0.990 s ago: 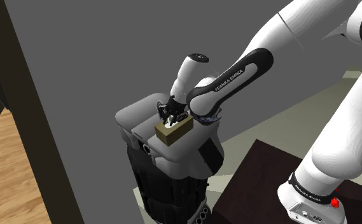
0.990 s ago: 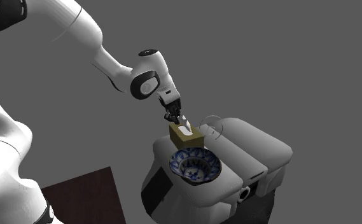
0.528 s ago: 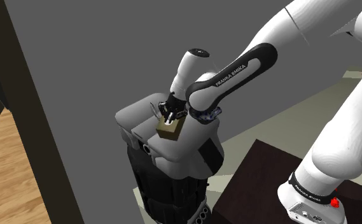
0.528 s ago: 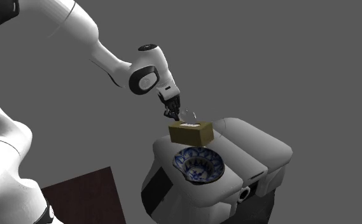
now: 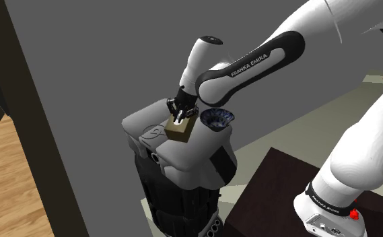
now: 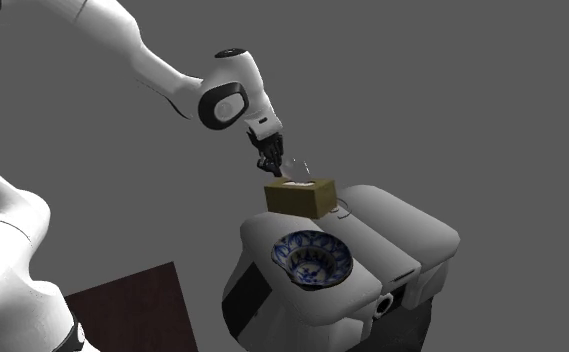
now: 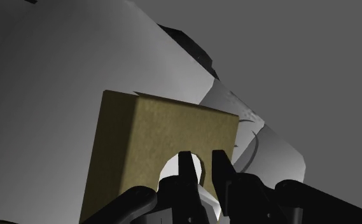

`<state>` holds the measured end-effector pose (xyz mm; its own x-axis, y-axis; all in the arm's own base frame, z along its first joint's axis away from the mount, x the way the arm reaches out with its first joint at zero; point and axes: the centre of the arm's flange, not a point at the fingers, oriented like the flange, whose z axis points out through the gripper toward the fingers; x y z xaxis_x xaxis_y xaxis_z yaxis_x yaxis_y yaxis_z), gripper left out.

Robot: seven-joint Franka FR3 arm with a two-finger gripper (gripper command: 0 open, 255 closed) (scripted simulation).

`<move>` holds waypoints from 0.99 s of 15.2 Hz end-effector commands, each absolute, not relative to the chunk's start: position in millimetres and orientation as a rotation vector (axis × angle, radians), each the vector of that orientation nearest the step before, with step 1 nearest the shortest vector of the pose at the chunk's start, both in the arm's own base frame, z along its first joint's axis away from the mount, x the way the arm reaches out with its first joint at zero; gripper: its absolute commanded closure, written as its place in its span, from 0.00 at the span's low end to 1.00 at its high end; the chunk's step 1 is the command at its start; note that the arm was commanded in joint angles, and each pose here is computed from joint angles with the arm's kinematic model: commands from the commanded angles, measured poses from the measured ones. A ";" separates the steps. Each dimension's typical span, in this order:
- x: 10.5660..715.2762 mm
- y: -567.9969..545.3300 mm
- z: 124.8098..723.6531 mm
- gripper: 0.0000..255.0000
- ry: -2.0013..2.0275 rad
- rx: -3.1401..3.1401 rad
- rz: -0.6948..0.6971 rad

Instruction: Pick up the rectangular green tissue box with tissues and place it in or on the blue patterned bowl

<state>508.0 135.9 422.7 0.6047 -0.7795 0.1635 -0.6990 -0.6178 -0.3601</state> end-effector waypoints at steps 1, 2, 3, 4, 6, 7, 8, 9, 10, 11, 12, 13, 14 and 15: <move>508.2 135.9 433.4 1.00 1.211 -2.574 -0.446; 508.2 135.9 438.7 1.00 1.211 -2.574 -0.446; 508.2 135.9 444.0 1.00 1.211 -2.574 -0.446; 508.2 135.9 449.3 1.00 1.211 -2.574 -0.446; 508.2 135.9 459.8 1.00 1.211 -2.574 -0.446; 508.2 135.9 465.1 1.00 1.211 -2.574 -0.446; 508.2 135.9 470.4 1.00 1.211 -2.574 -0.446; 508.2 135.9 475.7 1.00 1.211 -2.574 -0.446; 508.2 135.9 481.0 1.00 1.211 -2.574 -0.446; 508.2 135.9 486.2 1.00 1.211 -2.574 -0.446; 508.2 135.9 491.5 1.00 1.211 -2.574 -0.446; 508.2 135.9 496.8 1.00 1.211 -2.574 -0.446; 508.2 135.9 502.1 1.00 1.211 -2.574 -0.446; 508.2 135.9 507.3 1.00 1.211 -2.574 -0.446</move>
